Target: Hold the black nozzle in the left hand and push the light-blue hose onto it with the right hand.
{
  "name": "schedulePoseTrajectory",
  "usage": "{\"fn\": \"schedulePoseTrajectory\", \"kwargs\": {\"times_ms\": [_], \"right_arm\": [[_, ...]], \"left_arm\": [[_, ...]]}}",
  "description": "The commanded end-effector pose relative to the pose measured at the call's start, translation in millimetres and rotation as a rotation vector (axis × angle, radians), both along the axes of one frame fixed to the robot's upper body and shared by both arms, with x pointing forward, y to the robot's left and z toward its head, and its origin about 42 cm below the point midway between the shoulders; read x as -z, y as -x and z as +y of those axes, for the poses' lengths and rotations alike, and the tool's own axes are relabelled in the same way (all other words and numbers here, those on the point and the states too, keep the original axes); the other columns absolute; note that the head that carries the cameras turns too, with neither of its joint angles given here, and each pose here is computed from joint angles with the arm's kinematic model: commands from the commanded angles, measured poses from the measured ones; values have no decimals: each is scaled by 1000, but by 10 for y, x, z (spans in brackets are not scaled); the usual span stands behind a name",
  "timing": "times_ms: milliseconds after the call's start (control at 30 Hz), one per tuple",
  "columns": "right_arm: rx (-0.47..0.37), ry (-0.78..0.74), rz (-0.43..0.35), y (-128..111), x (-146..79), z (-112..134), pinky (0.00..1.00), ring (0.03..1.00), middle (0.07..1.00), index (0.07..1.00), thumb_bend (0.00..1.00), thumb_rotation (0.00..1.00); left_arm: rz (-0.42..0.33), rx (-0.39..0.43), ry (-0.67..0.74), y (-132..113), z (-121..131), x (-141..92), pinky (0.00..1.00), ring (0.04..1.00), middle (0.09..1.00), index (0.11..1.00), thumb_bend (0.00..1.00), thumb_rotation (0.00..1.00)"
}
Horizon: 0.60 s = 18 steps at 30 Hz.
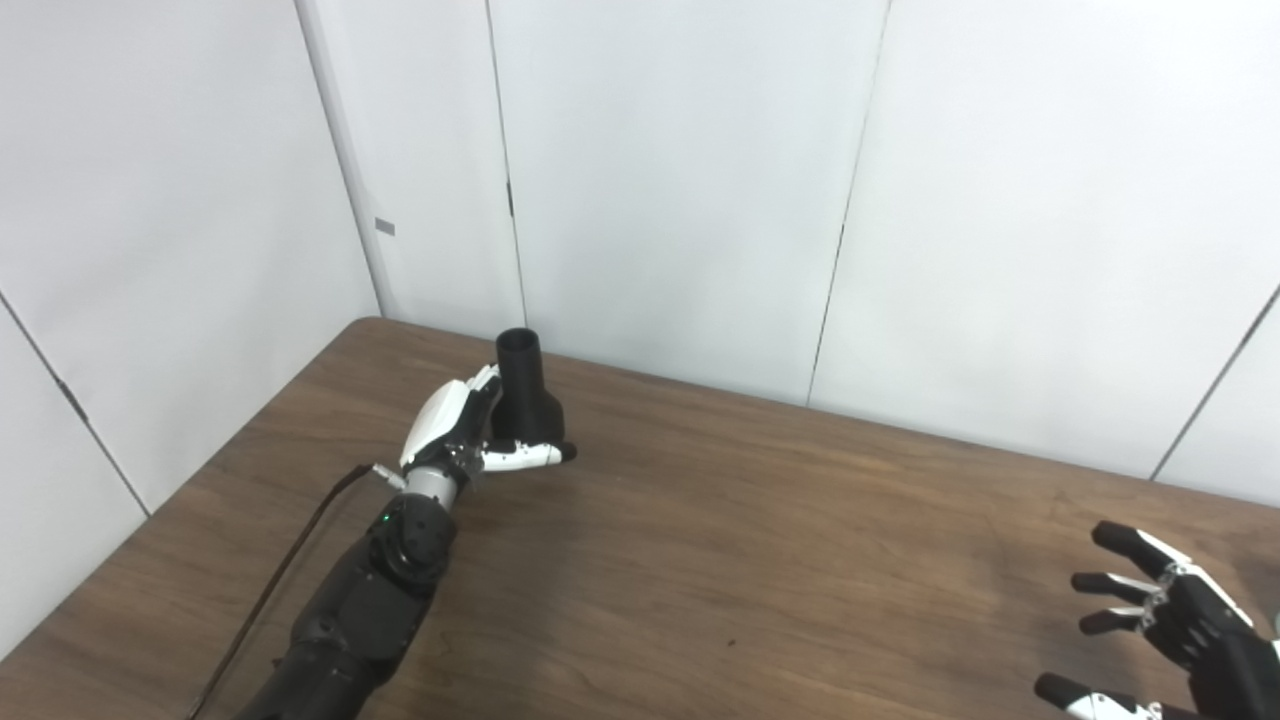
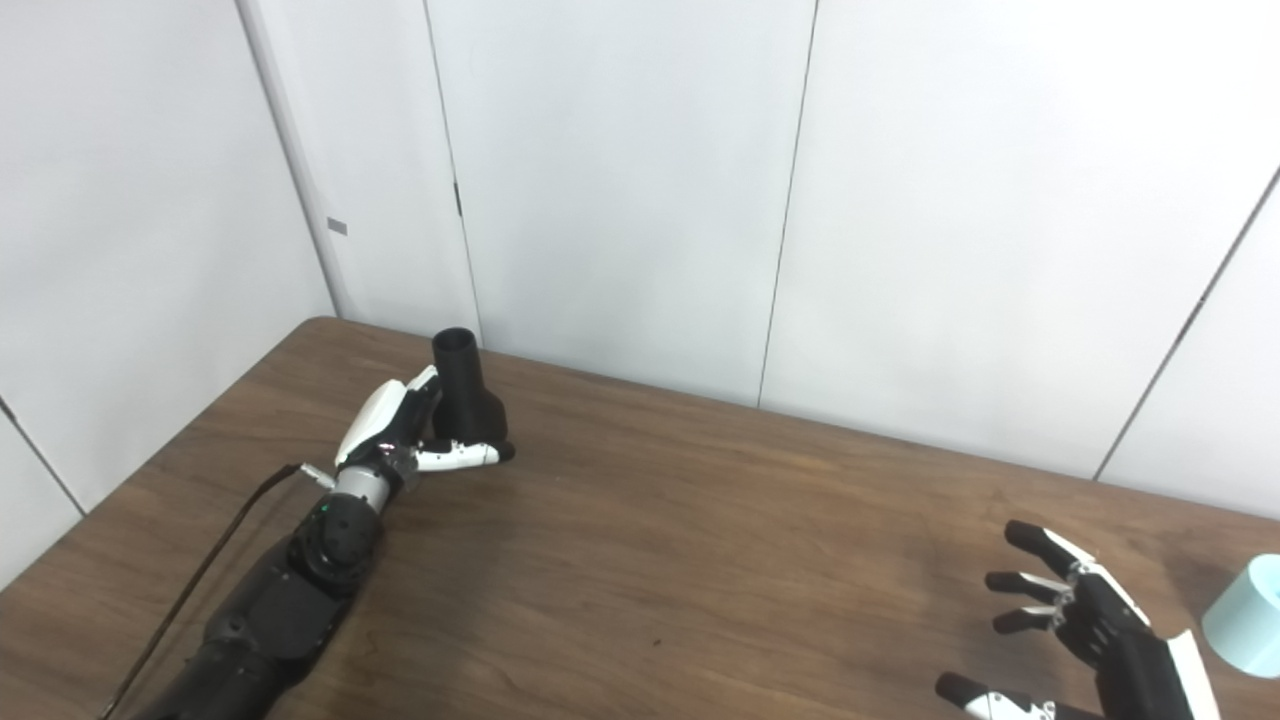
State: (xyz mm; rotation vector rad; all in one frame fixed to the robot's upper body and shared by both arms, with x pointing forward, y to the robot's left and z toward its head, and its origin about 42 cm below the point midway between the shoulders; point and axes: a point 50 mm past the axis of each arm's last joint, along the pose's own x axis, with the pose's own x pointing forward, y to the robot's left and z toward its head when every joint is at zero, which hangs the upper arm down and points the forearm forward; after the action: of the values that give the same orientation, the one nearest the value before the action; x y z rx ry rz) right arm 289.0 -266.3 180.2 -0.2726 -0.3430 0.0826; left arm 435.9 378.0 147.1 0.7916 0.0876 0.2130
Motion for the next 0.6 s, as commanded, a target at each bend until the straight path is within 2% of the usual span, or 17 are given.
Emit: {"fn": "schedulePoseTrajectory", "kwargs": {"times_ms": [0, 167, 233, 267, 300, 333, 367, 433, 567], "right_arm": [[2, -3, -66, -13, -166, 15, 507, 673, 817, 784, 735, 0], [3, -4, -62, 18, -211, 36, 508, 680, 818, 789, 725, 0], [6, -7, -62, 27, -224, 40, 508, 678, 815, 790, 720, 0], [7, -12, -63, 34, -232, 44, 505, 676, 813, 789, 718, 0], [8, -11, -65, 40, -241, 47, 501, 674, 812, 790, 715, 0], [8, -11, -67, 47, -251, 48, 501, 674, 812, 790, 715, 0], [7, -12, -70, 53, -259, 50, 499, 675, 815, 792, 710, 0], [5, -15, -72, 68, -277, 48, 494, 674, 817, 793, 703, 0], [5, -21, -68, 86, -297, 42, 498, 678, 819, 793, 695, 0]], "left_arm": [[17, 7, 13, -60, -36, 4, 1000, 1000, 932, 906, 1000, 367], [36, 18, 31, -53, -109, 75, 1000, 954, 849, 814, 984, 318], [31, 17, 27, -54, -131, 116, 1000, 893, 770, 733, 922, 258], [22, 12, 25, -52, -140, 136, 1000, 820, 672, 615, 754, 147], [9, 1, 18, -52, -149, 160, 1000, 769, 616, 540, 617, 93], [-2, -12, 0, -52, -157, 184, 1000, 758, 605, 529, 598, 84], [-10, -24, -18, -51, -163, 209, 1000, 714, 566, 483, 551, 34], [-12, -36, -58, -41, -170, 245, 1000, 694, 537, 465, 529, 8], [0, -55, -89, -20, -175, 314, 1000, 693, 481, 488, 526, 0]]}}
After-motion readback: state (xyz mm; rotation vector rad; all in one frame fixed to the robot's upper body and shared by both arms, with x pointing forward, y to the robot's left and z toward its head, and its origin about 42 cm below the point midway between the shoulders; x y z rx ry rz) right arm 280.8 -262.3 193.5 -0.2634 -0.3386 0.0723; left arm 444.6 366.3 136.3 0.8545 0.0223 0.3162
